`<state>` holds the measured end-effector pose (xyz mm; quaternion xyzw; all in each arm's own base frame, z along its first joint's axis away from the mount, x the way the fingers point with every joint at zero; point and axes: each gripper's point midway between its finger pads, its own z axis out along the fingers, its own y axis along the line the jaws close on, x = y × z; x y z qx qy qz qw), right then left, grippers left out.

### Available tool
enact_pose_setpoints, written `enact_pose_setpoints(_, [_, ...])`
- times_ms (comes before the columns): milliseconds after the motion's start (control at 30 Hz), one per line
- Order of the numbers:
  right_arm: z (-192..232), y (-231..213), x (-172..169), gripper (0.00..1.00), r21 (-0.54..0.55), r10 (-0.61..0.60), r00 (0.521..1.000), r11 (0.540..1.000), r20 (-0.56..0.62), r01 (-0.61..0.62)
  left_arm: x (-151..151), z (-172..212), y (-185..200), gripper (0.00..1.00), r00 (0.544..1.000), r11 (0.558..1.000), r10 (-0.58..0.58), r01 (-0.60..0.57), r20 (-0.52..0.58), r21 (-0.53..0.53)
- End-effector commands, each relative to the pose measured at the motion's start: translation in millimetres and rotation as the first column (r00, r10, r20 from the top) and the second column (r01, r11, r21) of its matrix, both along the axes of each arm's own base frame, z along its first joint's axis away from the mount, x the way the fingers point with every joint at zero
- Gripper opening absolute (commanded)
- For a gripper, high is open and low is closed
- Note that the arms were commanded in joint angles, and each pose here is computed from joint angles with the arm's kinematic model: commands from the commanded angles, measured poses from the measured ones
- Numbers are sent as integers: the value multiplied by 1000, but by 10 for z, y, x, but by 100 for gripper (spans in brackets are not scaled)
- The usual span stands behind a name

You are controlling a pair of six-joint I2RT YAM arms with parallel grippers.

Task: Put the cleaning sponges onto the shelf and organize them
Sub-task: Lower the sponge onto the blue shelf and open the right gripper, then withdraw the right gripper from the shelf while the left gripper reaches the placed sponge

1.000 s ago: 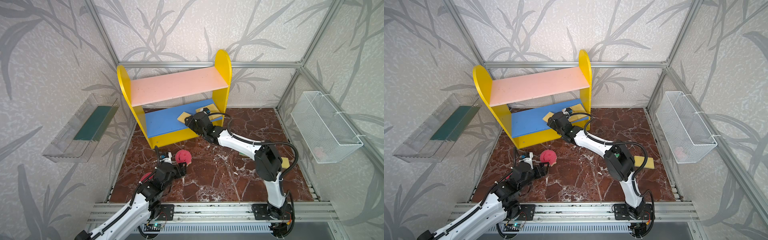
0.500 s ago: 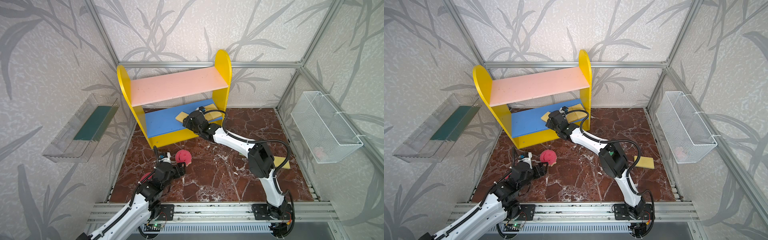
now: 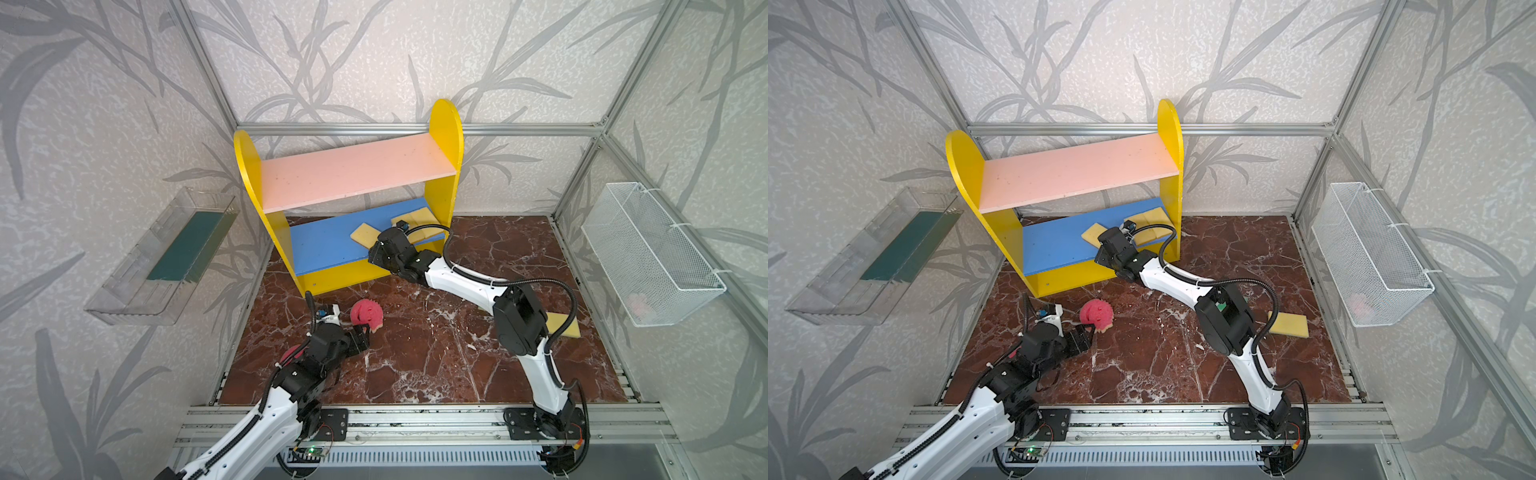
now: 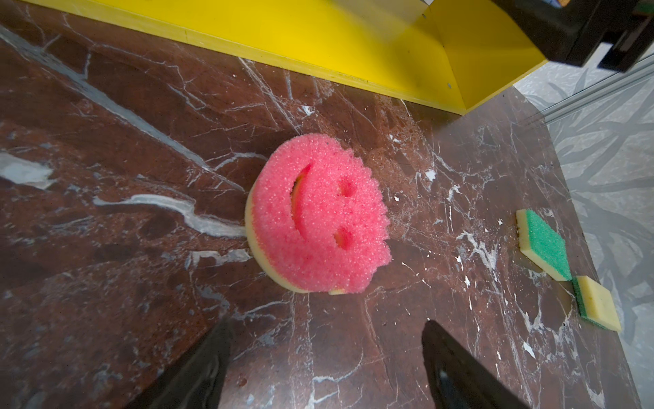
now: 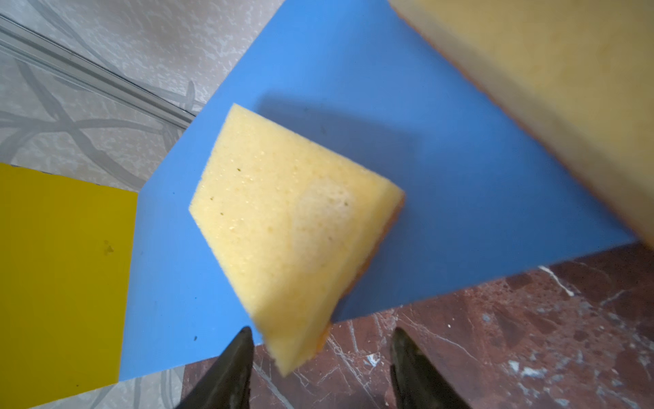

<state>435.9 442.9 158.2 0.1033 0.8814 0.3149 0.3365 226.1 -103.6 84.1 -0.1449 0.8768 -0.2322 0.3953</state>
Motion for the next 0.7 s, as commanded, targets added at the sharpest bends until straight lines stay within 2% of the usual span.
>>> enact_pose_setpoints(0, [415,-50,-100,61,29,39,997,999,71,-41,91,299,11,86,999,1000,20,-19,51,-15])
enact_pose_setpoints(200, [594,-272,-377,61,45,141,986,988,89,-146,320,729,-1,86,989,994,89,-80,122,-73])
enact_pose_setpoints(433, [694,-981,-701,60,63,212,973,974,88,-218,730,1138,-75,86,977,990,139,-133,162,-51])
enact_pose_setpoints(567, [656,-1427,-914,54,17,229,969,973,94,-231,1024,1213,-116,80,979,988,154,-154,133,-7])
enact_pose_setpoints(667, [622,-1757,-1069,41,-21,218,971,976,98,-217,1218,1257,-111,71,976,985,173,-170,134,-28])
